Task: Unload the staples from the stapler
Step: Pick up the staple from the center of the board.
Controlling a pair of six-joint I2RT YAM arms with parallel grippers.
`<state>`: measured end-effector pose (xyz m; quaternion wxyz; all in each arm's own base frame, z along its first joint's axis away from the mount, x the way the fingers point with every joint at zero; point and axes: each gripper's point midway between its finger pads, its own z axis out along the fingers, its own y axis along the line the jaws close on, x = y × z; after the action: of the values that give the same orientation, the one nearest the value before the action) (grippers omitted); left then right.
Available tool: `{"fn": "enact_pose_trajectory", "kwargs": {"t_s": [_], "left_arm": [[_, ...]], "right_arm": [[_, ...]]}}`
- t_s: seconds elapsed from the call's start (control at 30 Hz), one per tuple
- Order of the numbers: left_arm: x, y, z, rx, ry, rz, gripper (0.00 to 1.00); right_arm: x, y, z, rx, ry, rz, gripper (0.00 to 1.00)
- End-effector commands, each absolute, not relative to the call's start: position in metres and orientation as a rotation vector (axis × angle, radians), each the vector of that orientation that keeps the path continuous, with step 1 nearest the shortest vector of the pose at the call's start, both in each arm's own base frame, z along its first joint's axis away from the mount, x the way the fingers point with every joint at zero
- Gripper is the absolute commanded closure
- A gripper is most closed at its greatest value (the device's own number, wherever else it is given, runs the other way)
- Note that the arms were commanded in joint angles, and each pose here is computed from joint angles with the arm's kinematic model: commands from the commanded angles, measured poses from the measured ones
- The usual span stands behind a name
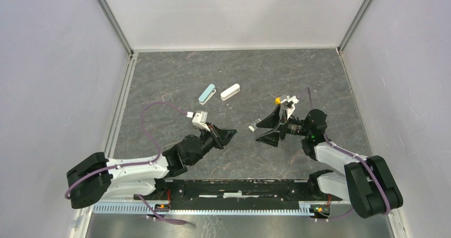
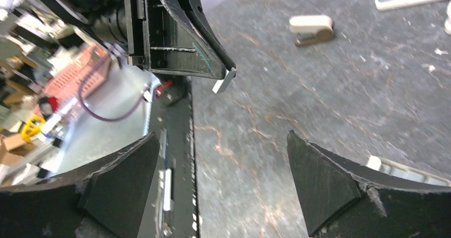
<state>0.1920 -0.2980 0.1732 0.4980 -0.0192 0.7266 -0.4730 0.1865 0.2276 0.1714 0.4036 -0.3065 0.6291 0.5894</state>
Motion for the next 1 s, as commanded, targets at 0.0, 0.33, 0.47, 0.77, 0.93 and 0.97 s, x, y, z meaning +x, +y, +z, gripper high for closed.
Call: {"fn": "enact_pose_trajectory", "kwargs": {"t_s": [0.0, 0.33, 0.47, 0.77, 0.93, 0.97], "left_arm": [[0.180, -0.299, 0.227, 0.019, 1.507, -1.309, 0.82], [0.163, -0.323, 0.257, 0.101, 1.410, -1.489, 0.82], [0.162, -0.333, 0.263, 0.111, 1.388, -1.533, 0.82], [0.160, -0.344, 0.268, 0.113, 1.366, -1.595, 0.82], [0.159, -0.349, 0.268, 0.119, 1.367, -1.617, 0.82], [0.158, -0.350, 0.267, 0.121, 1.370, -1.622, 0.82]], "right_arm": [[0.170, 0.228, 0.218, -0.738, 1.376, 1.528, 0.02], [0.139, 0.235, 0.242, -0.770, 1.276, 1.658, 0.02], [0.141, 0.241, 0.232, -0.770, 1.323, 1.665, 0.10], [0.143, 0.247, 0.226, -0.748, 1.380, 1.701, 0.19], [0.145, 0.248, 0.227, -0.738, 1.383, 1.704, 0.21], [0.145, 0.248, 0.227, -0.735, 1.384, 1.705, 0.23]]}}
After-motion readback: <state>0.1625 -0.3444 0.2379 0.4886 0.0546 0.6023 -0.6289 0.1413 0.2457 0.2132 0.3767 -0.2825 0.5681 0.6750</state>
